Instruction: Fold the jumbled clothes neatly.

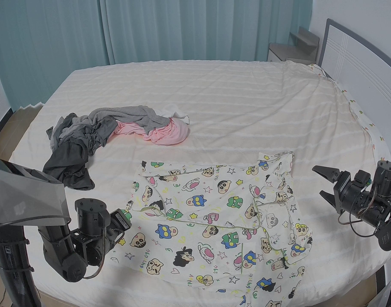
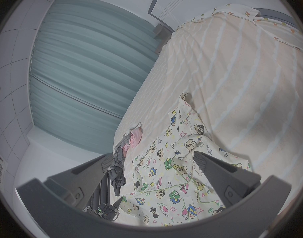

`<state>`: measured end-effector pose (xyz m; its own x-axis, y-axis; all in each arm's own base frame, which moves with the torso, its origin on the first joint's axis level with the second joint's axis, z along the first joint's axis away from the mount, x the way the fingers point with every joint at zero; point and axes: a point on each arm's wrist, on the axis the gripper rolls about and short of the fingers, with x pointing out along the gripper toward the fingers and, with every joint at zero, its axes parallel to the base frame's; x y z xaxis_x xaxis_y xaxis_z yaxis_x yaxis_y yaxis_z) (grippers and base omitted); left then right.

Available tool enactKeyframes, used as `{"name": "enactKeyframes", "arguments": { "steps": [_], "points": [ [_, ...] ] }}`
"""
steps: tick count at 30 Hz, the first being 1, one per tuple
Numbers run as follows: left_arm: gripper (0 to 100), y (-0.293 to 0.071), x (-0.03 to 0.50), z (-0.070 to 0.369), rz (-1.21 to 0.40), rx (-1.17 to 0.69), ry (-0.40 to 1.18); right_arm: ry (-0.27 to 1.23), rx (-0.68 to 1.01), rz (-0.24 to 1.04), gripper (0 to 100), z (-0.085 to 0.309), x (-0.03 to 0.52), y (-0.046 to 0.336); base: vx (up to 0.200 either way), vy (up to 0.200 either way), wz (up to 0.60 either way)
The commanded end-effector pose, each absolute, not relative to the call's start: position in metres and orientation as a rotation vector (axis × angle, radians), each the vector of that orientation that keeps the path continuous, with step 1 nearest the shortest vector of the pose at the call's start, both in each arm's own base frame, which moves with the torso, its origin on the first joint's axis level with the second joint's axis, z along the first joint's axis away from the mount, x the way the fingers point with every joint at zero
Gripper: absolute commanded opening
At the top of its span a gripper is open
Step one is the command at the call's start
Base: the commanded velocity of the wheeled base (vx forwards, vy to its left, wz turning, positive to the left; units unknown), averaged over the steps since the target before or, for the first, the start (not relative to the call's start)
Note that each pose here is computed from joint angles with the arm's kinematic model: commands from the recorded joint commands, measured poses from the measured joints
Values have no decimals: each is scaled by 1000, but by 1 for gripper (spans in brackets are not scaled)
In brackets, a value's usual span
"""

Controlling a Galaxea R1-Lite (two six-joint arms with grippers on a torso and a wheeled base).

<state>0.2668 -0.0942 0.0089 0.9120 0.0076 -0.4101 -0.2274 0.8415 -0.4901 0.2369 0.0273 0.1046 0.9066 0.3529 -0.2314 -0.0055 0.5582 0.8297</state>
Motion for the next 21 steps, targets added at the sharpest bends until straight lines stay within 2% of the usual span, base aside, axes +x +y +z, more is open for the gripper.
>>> {"name": "enactKeyframes", "arguments": {
  "steps": [1, 9, 10, 15, 21],
  "points": [
    [0, -87, 272, -16, 136, -543, 462, 402, 960, 214, 100, 103, 238, 27, 0, 0, 0],
    [0, -76, 279, -26, 156, -520, 440, 405, 948, 185, 100, 98, 241, 20, 0, 0, 0],
    [100, -74, 279, -25, 158, -517, 438, 411, 936, 178, 100, 96, 242, 19, 0, 0, 0],
    [100, -72, 283, -23, 166, -529, 422, 466, 853, 145, 100, 77, 248, 14, 0, 0, 0],
    [100, -61, 283, -9, 185, -558, 379, 586, 624, 126, 100, 34, 259, 7, 0, 0, 0]
  ]
}}
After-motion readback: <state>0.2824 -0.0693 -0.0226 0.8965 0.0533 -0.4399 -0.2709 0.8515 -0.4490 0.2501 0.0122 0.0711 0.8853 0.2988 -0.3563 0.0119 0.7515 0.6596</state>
